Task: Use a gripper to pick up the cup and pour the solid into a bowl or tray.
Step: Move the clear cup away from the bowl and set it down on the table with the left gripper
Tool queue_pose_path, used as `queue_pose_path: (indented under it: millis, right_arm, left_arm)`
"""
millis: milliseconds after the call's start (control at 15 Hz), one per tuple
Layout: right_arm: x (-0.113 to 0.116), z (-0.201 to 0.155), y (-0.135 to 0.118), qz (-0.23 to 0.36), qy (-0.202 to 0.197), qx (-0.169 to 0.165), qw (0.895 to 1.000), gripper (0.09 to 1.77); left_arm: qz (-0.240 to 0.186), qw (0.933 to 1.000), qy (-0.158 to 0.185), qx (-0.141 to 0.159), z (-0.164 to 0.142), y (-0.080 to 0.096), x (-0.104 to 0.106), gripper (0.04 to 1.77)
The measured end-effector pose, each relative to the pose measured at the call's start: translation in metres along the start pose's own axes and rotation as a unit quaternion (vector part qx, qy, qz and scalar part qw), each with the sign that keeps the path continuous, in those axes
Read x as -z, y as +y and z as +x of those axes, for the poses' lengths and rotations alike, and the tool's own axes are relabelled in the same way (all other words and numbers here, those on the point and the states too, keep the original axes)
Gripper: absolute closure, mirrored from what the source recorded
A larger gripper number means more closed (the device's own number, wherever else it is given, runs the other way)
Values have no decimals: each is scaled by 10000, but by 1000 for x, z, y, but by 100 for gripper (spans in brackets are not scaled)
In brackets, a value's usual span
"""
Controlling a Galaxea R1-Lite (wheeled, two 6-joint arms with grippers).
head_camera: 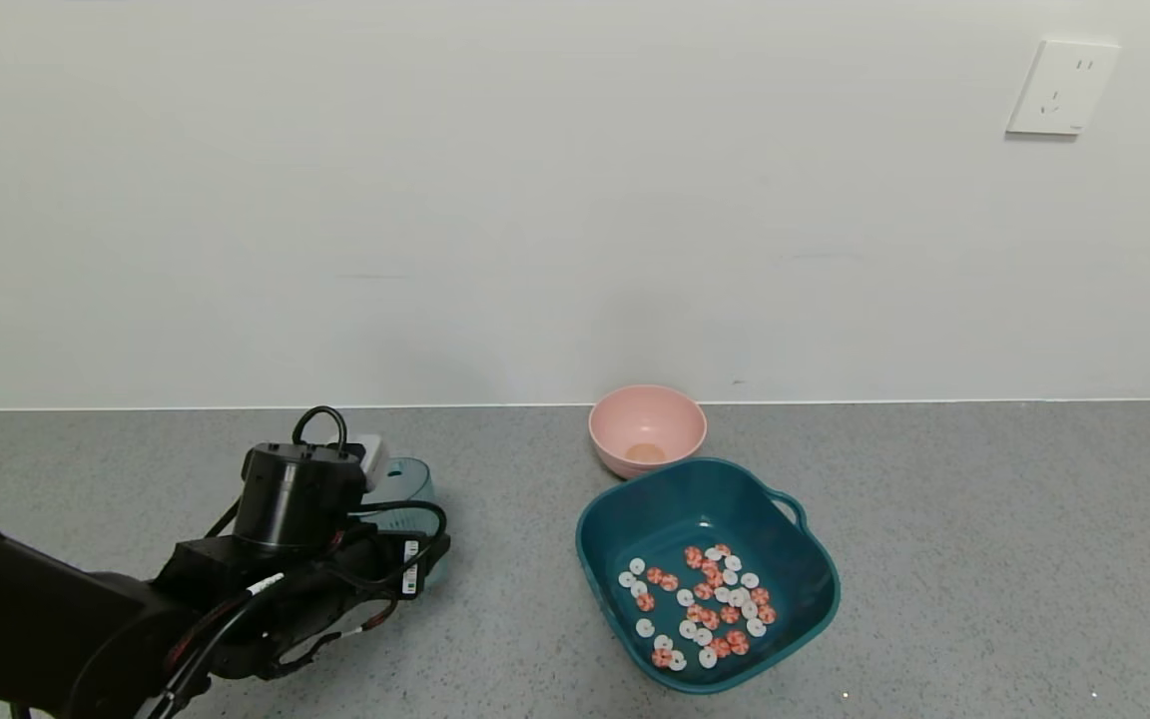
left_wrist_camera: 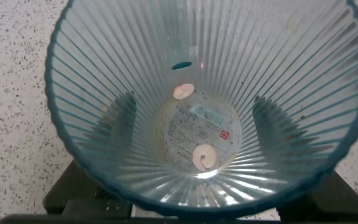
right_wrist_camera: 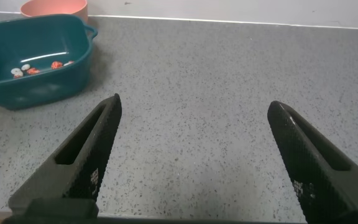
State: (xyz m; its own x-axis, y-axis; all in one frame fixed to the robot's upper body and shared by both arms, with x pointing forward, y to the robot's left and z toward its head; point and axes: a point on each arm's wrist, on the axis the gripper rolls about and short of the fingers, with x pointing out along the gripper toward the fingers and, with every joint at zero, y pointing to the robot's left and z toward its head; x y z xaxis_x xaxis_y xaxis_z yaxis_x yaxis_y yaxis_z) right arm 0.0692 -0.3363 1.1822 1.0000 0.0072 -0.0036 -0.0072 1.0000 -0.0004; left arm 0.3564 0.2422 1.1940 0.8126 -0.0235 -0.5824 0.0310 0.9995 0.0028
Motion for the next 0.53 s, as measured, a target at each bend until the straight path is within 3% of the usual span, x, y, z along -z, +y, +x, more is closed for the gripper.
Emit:
queue_pose_path:
  millis: [467,533]
  right_arm:
    - [0,0,0,2,0,-2,10000,15]
    - [0,0,0,2,0,0,10000,15]
  left_arm:
    - [20,10000,64,-8,15,-3,6,54]
    - [26,10000,85,-12,16,-3,7,44]
